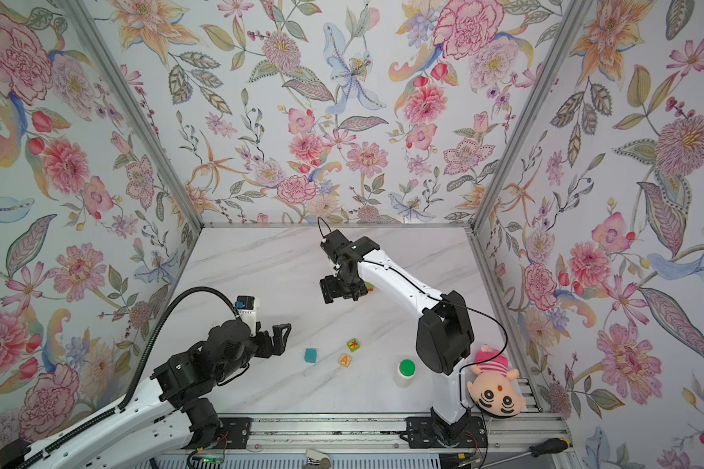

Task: Build the wood block tower
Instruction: 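Move the right gripper back toward the loose cubes nearer the robot, then lower the right gripper over the teal cube and close on it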

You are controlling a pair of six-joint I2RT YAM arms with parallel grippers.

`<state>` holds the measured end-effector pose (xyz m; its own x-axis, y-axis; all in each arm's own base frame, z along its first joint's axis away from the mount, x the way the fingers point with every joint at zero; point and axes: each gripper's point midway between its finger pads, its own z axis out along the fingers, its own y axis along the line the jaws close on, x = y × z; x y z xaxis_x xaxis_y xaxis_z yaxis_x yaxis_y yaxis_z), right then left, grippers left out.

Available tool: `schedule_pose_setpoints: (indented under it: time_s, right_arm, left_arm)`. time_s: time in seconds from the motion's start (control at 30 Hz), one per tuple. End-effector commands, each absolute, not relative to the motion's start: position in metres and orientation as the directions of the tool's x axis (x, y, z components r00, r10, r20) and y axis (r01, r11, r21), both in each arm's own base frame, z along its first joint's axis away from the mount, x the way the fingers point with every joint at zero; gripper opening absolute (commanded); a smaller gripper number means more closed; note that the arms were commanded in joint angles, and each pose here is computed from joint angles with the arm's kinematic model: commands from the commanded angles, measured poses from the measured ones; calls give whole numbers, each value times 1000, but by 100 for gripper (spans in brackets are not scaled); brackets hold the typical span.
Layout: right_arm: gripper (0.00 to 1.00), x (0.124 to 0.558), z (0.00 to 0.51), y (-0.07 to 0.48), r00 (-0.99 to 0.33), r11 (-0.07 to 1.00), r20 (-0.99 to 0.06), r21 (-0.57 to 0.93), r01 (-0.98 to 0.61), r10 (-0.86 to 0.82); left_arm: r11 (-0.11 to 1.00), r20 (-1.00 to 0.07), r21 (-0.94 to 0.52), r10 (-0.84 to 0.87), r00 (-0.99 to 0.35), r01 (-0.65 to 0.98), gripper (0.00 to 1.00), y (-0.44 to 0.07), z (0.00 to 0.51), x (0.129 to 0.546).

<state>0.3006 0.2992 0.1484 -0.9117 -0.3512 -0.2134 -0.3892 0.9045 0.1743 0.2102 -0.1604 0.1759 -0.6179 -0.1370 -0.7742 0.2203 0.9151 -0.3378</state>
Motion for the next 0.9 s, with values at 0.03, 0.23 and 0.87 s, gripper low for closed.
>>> schedule_pose_setpoints:
  time_s: [0.03, 0.23, 0.87]
  right_arm:
    - [74, 273, 152, 299, -933, 936, -241, 166, -311, -268]
    - [70, 228, 139, 295, -949, 943, -234, 205, -261, -211]
    - [62, 185, 83, 365, -972, 944, -182, 269, -193, -147]
  left_arm:
    - [926, -727, -351, -178, -663, 136, 99, -139, 149, 194]
    - [930, -700, -338, -145, -700, 145, 99, -135, 136, 183]
    - [932, -696, -326, -121, -708, 161, 99, -138, 123, 177]
